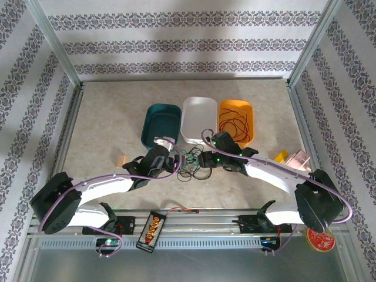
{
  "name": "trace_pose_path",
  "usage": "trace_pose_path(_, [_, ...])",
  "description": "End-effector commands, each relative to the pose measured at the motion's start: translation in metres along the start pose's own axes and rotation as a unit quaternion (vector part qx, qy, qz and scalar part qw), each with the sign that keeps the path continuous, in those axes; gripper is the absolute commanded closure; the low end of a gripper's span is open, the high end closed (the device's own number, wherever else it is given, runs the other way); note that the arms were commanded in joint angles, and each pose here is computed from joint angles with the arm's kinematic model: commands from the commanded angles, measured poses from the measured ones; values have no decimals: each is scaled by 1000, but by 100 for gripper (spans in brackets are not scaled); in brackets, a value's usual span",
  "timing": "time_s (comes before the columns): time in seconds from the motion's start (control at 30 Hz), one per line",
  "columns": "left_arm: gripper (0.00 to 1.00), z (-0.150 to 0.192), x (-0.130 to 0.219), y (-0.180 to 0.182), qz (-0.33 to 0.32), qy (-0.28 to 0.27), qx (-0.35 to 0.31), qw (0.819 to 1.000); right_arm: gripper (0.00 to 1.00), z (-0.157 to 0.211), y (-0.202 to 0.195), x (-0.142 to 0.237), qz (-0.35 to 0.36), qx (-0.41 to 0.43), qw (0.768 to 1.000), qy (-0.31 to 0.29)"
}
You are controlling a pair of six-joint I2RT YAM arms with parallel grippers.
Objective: Untangle the cables
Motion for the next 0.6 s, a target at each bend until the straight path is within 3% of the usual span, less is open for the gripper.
trace_pose_path(0.0, [27, -9, 6, 7, 0, -14, 19, 1000, 43, -2, 9, -5, -20, 18, 1000, 8])
trace_pose_path(0.27, [25, 9, 4, 12, -11, 66, -27, 997, 43, -4, 6, -24, 25, 9, 999, 25])
trace_pose_path(0.57, [25, 11, -9, 7, 4, 74, -19, 997, 44, 4, -5, -39, 69, -14, 996, 46])
Point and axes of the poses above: each hand's point on the last joint's axis, 136 mm out from that joint toward the fingers, its own x axis back along the fingers, its own y axis along the line the jaws close on, z = x × y, the point moved 10 cm from there along x, back along the fingers, and after that the axes turned 2 degrees about -x, right-handed, at the moved point
